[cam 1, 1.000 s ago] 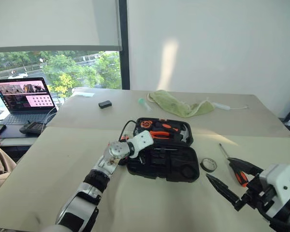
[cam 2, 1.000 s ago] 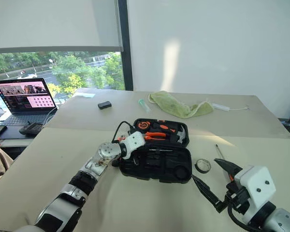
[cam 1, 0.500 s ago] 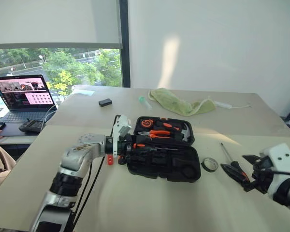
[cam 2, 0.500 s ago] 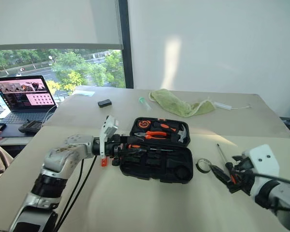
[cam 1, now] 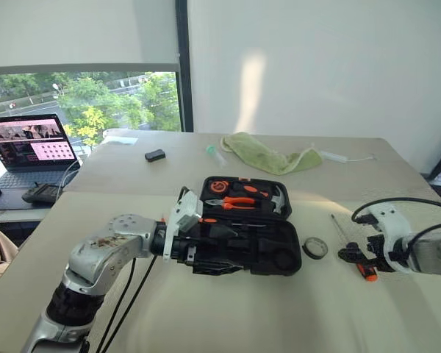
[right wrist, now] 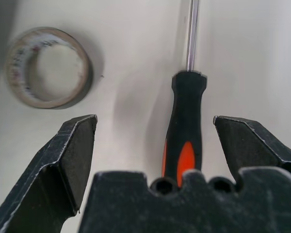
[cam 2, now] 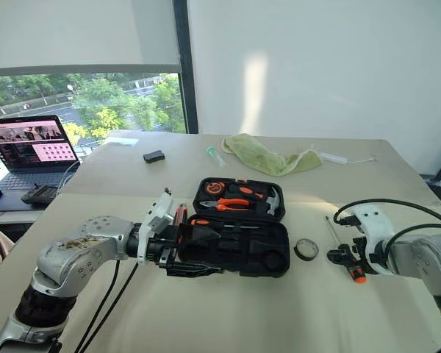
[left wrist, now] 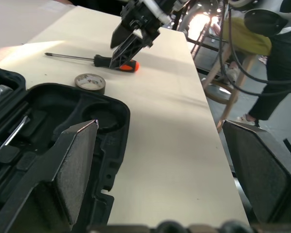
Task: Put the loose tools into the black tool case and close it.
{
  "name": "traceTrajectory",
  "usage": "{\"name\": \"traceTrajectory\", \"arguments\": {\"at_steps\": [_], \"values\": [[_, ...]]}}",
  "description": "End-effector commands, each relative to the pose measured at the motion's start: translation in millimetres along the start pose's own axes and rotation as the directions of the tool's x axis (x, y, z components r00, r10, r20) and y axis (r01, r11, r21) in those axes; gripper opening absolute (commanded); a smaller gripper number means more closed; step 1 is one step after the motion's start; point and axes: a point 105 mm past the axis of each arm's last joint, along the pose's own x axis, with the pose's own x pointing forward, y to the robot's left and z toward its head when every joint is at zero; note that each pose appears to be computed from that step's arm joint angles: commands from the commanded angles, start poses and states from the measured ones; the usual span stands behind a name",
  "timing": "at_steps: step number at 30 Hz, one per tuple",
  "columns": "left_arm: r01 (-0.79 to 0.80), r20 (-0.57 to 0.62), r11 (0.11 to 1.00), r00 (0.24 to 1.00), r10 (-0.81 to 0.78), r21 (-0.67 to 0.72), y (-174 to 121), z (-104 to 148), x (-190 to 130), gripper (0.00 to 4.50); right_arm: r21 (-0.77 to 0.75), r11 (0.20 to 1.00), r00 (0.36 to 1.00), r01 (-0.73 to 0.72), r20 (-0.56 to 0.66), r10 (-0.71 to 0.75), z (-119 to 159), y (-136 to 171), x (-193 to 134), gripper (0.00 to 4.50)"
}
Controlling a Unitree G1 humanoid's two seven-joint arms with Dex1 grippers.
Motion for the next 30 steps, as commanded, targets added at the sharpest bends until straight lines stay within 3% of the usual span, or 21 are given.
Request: {"name": "traceTrajectory", "arguments": {"at_steps": [1,7,11,15,18,22,25,30], "values": [[-0.014,0.031,0.999,0.999,0.013,0.036,-4,12,-1,4.5,-0.014,0.998,0.997,0.057,-0.042,-0.058,0,-17,4,3.97],[-0.033,0.033,0.999,0.999,0.033,0.025,-3,7,-6,4.5,-0.077,0.995,0.996,0.062,-0.062,-0.067,-4,-25,9,2.05],[-0.058,0.06,0.998,0.997,0.058,0.008,-3,8,-12,4.5,-0.181,0.983,0.997,0.041,0.069,-0.029,17,-19,-10,0.83],[-0.138,0.16,0.987,0.979,0.123,0.084,1,13,-17,4.5,-0.324,0.943,0.957,-0.074,0.243,0.158,63,27,-38,0.82],[-0.118,0.228,0.993,0.967,0.112,0.014,-4,12,-36,4.5,-0.595,0.79,0.88,-0.149,0.284,0.38,104,102,-48,0.82],[-0.178,0.272,0.984,0.947,0.172,-0.004,-6,11,-53,4.5,-0.729,0.663,0.854,-0.168,0.228,0.467,119,139,-40,0.82],[-0.305,0.257,0.952,0.919,0.298,-0.015,-7,1,-80,4.5,-0.851,0.493,0.844,-0.183,0.121,0.522,125,175,-25,0.82],[-0.426,0.184,0.903,0.884,0.429,-0.057,-19,-23,-108,4.5,-0.923,0.299,0.846,-0.242,-0.05,0.53,114,193,-1,0.82]]}}
